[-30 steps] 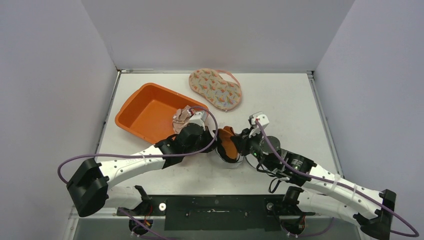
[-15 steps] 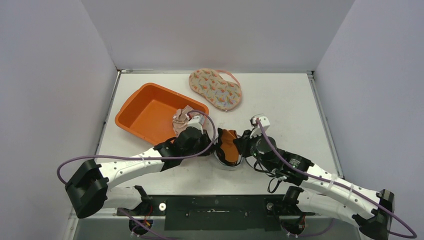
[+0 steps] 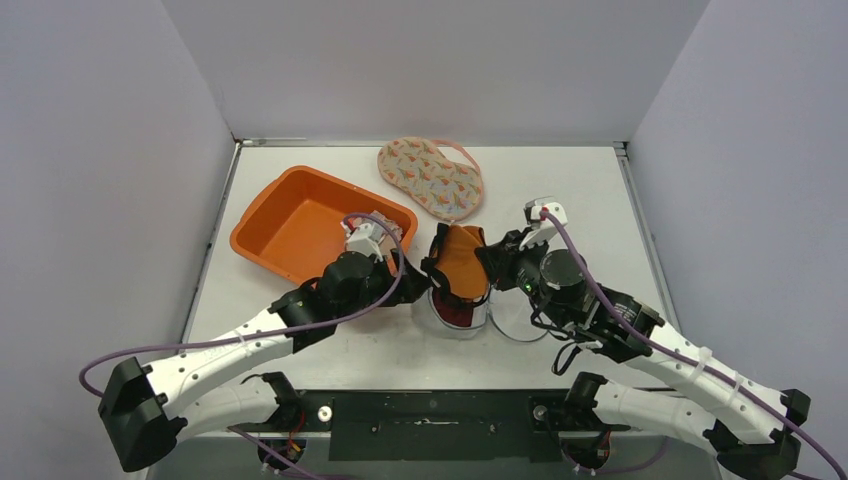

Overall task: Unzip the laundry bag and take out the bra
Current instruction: Pick up the bra from the laundry bag.

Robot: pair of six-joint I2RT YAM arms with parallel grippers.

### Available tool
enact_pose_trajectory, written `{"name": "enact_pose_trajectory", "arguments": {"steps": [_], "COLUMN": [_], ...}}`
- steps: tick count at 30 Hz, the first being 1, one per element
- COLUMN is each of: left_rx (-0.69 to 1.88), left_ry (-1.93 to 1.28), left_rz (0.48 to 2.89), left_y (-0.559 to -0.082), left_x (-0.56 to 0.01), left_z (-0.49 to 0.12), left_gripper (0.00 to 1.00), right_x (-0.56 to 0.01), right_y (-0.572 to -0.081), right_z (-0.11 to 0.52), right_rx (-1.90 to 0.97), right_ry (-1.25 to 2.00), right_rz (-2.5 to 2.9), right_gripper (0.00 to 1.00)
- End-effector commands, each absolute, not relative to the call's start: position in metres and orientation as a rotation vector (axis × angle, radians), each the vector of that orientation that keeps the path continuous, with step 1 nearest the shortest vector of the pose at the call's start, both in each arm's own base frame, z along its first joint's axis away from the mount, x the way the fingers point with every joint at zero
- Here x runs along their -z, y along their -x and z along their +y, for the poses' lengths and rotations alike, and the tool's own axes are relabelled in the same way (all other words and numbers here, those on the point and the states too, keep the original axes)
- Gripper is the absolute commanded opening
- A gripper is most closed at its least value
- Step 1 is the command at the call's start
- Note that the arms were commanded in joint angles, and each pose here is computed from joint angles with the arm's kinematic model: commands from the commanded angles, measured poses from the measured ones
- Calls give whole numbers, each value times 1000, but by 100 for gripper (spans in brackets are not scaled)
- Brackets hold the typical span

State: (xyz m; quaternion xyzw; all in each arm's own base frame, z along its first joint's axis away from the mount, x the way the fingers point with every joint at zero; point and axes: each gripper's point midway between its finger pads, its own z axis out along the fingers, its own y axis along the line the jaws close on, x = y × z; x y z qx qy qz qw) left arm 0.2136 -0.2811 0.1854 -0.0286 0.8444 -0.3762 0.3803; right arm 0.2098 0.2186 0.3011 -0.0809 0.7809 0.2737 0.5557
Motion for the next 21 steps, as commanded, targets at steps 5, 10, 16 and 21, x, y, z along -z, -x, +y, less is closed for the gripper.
{"name": "enact_pose_trajectory", "arguments": {"steps": [5, 10, 16, 21], "left_rx": [965, 1042, 1239, 1316], "left_ry": [152, 144, -151, -478], "left_rz": [1963, 1699, 1389, 1316], "left_y": [-216, -210, -171, -136], "left_x": [-263, -323, -392, -413], "left_z": [-242, -215, -219, -238], "left_gripper": [93, 96, 96, 96], "right_x": [-352, -380, -403, -408], "right_y": [-210, -199, -187, -176], "right_z": [222, 248, 273, 281], "right_rx": [-713, -926, -1153, -1240], "right_ry": [188, 217, 285, 364], "right_rz": [1752, 1689, 1623, 1585], "right_gripper": [5, 5, 5, 5]}}
